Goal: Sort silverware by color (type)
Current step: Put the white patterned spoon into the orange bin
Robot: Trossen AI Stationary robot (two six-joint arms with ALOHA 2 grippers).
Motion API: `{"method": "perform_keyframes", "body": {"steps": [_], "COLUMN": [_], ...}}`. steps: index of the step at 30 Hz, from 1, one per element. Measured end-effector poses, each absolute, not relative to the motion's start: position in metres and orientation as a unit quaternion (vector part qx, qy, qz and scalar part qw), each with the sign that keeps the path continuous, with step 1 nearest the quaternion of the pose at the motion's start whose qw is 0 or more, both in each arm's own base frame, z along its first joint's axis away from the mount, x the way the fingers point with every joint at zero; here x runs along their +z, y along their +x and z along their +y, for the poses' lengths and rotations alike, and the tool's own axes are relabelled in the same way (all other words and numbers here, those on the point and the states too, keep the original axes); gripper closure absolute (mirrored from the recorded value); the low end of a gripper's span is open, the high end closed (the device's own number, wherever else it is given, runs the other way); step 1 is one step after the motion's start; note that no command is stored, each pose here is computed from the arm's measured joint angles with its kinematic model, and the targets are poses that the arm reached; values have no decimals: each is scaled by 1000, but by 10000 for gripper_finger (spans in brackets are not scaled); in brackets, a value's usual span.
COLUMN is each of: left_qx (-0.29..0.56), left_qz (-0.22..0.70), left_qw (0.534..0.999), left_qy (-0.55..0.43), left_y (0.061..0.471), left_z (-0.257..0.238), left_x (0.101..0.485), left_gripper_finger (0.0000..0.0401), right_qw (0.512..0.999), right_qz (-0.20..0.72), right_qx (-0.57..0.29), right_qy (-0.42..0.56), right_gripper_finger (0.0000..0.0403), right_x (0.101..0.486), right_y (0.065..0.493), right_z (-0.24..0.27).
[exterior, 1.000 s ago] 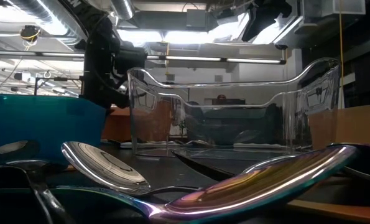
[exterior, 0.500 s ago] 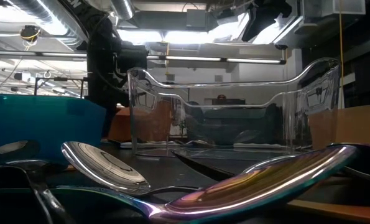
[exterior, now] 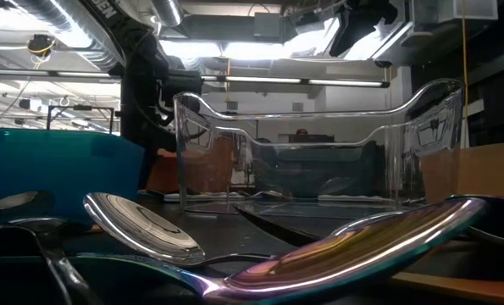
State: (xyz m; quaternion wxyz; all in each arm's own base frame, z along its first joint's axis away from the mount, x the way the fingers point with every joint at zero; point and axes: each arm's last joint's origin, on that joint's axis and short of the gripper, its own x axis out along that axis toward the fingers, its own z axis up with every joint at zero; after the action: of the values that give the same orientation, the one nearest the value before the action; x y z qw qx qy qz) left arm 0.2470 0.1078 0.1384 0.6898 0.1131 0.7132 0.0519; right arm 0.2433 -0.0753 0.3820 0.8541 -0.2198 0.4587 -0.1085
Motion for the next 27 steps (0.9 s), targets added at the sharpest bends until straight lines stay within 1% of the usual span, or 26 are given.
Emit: {"method": "perform_keyframes", "body": {"steps": [9,16,23,27], "left_qx": [48,48,49,49], "left_qz": [714,714,715,713], "left_qw": [690,690,688,691], "left_qy": [110,108,109,111], "left_y": [247,247,246,245], "left_z": [107,107,107,105], "left_x": [138,137,138,140], "left_gripper_finger": [346,378,383,384], "right_qw": [853,843,849,860], "right_qz": [460,491,493,472], "right_qx": [-108,-109,-137,-149], "right_qy": [-220,-190,-135,-126], "right_gripper_finger": [324,324,324,324], "right_x": [382,380,388,389], "right_y": [243,232,208,199], "right_z": [-75,-72,-65,-63]}}
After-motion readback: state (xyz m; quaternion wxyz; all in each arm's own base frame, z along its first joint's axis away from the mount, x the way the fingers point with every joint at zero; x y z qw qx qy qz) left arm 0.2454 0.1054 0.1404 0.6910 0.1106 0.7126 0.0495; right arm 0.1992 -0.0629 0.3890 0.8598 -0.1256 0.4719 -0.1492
